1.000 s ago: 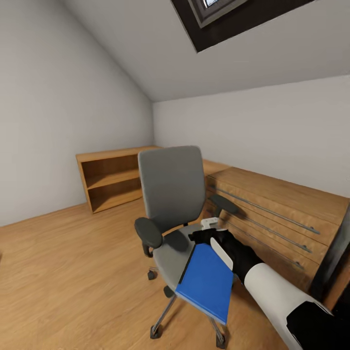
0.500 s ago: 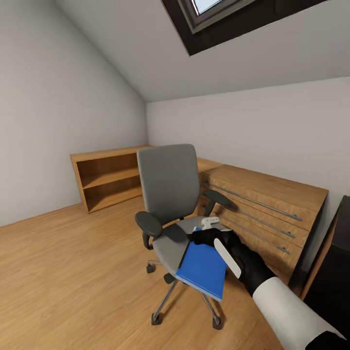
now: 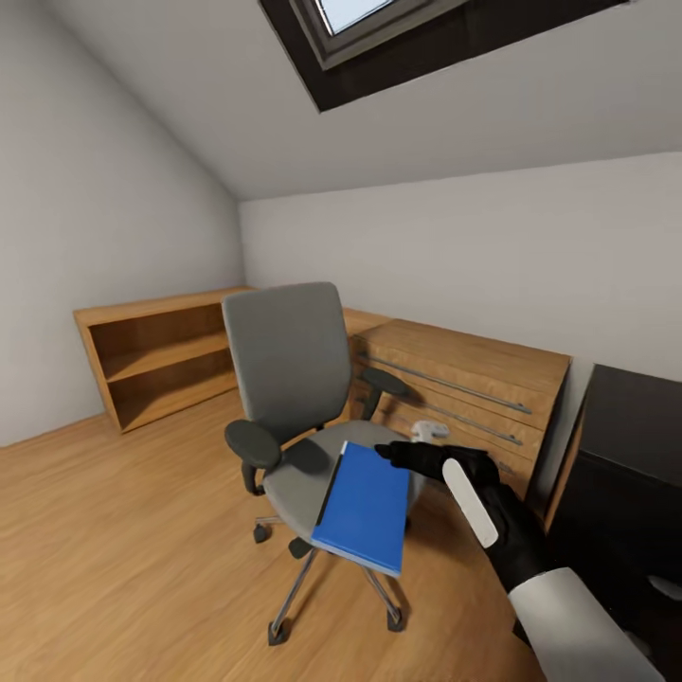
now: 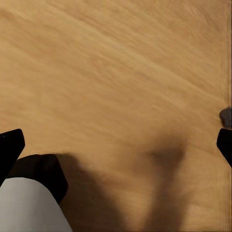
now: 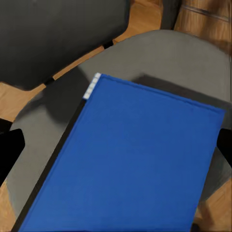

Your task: In the bedroom, organize the workspace by keeping the computer under the desk, ensuring the monitor is on the desk, placing the keyboard on the desk next to the monitor, placing the mouse on the desk next to the keyboard, moving the folder from the swivel chair onto the desk next to the mouse, stacking the notebook on top of the folder with the pen on top of the notebook, and positioning the swivel chair next to the desk.

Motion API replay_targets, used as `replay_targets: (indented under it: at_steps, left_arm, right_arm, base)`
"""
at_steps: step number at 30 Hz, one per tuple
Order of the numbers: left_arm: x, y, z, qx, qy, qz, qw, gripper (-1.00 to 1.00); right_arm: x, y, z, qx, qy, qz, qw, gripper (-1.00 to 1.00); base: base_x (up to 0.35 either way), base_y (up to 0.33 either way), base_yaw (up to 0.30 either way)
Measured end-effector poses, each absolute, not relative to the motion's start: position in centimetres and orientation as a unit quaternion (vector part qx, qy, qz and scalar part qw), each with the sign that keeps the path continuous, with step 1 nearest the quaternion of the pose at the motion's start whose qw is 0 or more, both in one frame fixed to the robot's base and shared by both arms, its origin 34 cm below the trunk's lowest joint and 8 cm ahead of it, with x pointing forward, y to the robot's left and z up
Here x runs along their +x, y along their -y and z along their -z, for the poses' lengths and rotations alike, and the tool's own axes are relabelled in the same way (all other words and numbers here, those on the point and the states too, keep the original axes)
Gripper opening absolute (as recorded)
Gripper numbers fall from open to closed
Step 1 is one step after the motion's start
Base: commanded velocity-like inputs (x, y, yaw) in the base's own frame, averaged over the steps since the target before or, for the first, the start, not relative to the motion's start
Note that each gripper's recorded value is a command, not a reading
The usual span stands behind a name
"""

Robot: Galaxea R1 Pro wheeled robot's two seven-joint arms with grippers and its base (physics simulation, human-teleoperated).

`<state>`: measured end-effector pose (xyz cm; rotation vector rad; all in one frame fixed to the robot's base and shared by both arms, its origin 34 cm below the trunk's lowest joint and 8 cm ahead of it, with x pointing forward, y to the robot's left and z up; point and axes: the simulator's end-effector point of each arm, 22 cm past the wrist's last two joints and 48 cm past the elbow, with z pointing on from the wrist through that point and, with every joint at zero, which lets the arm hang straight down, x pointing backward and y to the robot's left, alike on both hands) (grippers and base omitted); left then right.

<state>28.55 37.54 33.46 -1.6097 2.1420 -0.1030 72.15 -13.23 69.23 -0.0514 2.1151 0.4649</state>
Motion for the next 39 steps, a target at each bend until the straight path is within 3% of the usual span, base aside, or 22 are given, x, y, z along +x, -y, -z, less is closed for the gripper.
replay_targets:
  at_steps: [20, 39]
  left_arm:
    - [30.4, -37.1, -34.3, -0.579, -0.778, 0.054, 0.238, 1.00]
    - [31.9, -37.4, -35.7, -0.570, -0.777, 0.057, 0.260, 1.00]
  right_arm:
    - [71.4, 13.6, -69.5, -0.001, -0.857, -0.209, 0.470, 1.00]
    - [67.8, 12.5, -65.8, 0.083, -0.847, -0.329, 0.409, 1.00]
  base:
    - [0.000, 0.225, -0.277]
    - [0.000, 0.011, -0.035]
